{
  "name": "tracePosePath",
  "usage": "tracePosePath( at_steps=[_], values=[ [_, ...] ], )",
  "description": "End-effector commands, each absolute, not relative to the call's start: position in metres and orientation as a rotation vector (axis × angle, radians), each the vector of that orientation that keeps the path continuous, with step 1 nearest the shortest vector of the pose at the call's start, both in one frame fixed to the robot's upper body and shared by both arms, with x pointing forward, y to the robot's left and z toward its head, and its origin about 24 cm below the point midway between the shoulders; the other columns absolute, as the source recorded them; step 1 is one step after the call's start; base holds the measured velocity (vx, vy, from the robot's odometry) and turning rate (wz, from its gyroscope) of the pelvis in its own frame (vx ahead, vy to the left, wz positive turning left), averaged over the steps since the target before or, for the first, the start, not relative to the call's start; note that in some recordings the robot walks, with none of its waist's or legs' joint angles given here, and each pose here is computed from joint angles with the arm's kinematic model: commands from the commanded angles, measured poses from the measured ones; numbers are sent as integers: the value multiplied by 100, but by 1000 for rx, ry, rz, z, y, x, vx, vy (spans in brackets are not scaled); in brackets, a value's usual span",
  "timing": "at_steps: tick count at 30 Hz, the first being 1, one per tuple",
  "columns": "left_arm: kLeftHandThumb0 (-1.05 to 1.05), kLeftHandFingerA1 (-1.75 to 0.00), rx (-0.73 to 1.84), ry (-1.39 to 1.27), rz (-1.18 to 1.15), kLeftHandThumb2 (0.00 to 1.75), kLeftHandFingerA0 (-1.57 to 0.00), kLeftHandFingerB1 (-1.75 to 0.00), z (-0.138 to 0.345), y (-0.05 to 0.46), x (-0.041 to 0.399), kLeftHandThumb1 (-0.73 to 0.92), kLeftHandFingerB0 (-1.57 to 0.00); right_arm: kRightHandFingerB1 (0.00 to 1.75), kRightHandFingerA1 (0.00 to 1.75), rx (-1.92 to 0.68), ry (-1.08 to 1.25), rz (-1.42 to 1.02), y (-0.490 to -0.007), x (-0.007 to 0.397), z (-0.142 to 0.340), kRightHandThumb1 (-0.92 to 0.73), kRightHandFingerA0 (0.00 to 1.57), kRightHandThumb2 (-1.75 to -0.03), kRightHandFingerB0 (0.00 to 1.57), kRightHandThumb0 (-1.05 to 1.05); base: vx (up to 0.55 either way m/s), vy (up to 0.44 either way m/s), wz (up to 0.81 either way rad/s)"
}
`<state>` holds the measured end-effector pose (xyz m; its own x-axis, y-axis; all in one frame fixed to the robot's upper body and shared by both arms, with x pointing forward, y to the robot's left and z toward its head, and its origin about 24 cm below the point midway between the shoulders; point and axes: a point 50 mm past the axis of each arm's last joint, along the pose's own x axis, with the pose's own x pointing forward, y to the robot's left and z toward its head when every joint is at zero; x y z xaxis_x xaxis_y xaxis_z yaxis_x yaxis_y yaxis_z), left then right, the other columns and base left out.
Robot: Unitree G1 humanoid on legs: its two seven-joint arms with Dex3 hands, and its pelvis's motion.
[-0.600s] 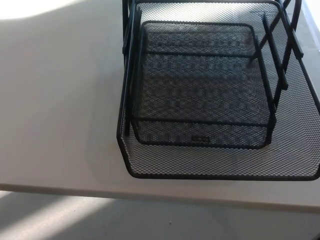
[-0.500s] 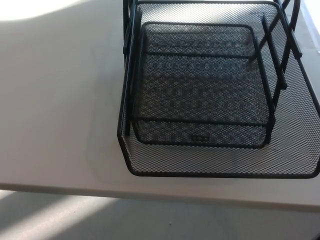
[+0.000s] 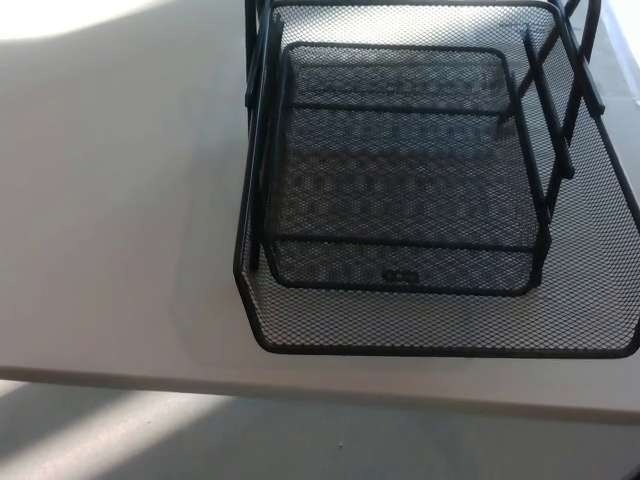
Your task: A balck drawer is kept on the middle of the table and the robot uses its right hand to push it back away from the robot
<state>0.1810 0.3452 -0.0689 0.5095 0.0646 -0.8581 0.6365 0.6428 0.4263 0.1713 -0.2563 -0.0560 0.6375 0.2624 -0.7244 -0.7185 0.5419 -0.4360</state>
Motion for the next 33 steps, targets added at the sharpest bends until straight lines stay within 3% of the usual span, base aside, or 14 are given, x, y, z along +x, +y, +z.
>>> tracePosePath(
  at_steps=[1,7,8,10,11,12,13,14,15,18,26,27,28,33],
  values=[
    [-65,-46,830,990,-435,87,-28,-41,-64,348,183,60,-19,28,29,-555,260,1147,-213,150,62,-89,21,-68,20,-73,0,0,0],
    [-59,-33,832,995,-437,62,-34,-29,-64,348,183,73,-25,29,31,-443,37,1281,-186,140,102,-86,28,-68,25,-79,0,0,0],
    [-59,-33,834,997,-434,61,-35,-29,-65,348,183,73,-25,44,45,-404,-2,1318,-179,138,113,-70,19,-107,19,-78,0,0,0],
    [-60,-34,837,996,-435,62,-35,-29,-64,349,183,72,-26,44,45,-357,-68,1372,-170,133,127,-69,21,-107,19,-79,0,0,0],
    [-58,-33,839,996,-437,61,-35,-29,-64,349,183,73,-25,30,31,-324,-94,1396,-167,131,131,-83,29,-69,25,-82,0,0,0],
    [-58,-33,840,996,-438,61,-35,-29,-64,349,183,73,-25,30,31,-302,-110,1412,-166,130,133,-83,29,-69,25,-82,0,0,0],
    [-64,-45,841,994,-439,86,-27,-41,-63,349,183,61,-20,31,31,-273,-138,1435,-163,128,138,-88,30,-67,28,-82,0,0,0],
    [-64,-45,840,992,-440,86,-27,-41,-63,349,183,61,-20,31,31,-264,-154,1445,-161,127,141,-88,30,-67,28,-82,0,0,0],
    [-61,-34,843,991,-441,62,-35,-29,-63,349,183,72,-26,31,32,-253,-177,1457,-159,126,146,-89,33,-68,30,-86,0,0,0],
    [-60,-34,841,988,-441,61,-36,-29,-64,349,183,72,-26,31,33,-213,-237,1500,-155,124,155,-89,33,-68,28,-85,0,0,0],
    [-64,-46,825,991,-438,86,-27,-41,-64,348,183,60,-19,32,34,-56,-311,1624,-144,124,175,-88,24,-67,24,-78,0,0,0],
    [-63,-46,821,990,-437,86,-28,-41,-64,348,183,60,-20,45,47,-40,-309,1633,-142,126,176,-67,18,-104,17,-75,0,0,0],
    [-58,-34,820,989,-439,61,-36,-29,-64,348,183,73,-26,33,34,-37,-307,1644,-141,127,177,-85,24,-66,24,-74,0,0,0],
    [-58,-34,817,988,-447,61,-36,-29,-63,348,183,73,-26,33,35,-65,-326,1684,-134,131,185,-84,24,-66,25,-72,0,0,0]
  ],
)
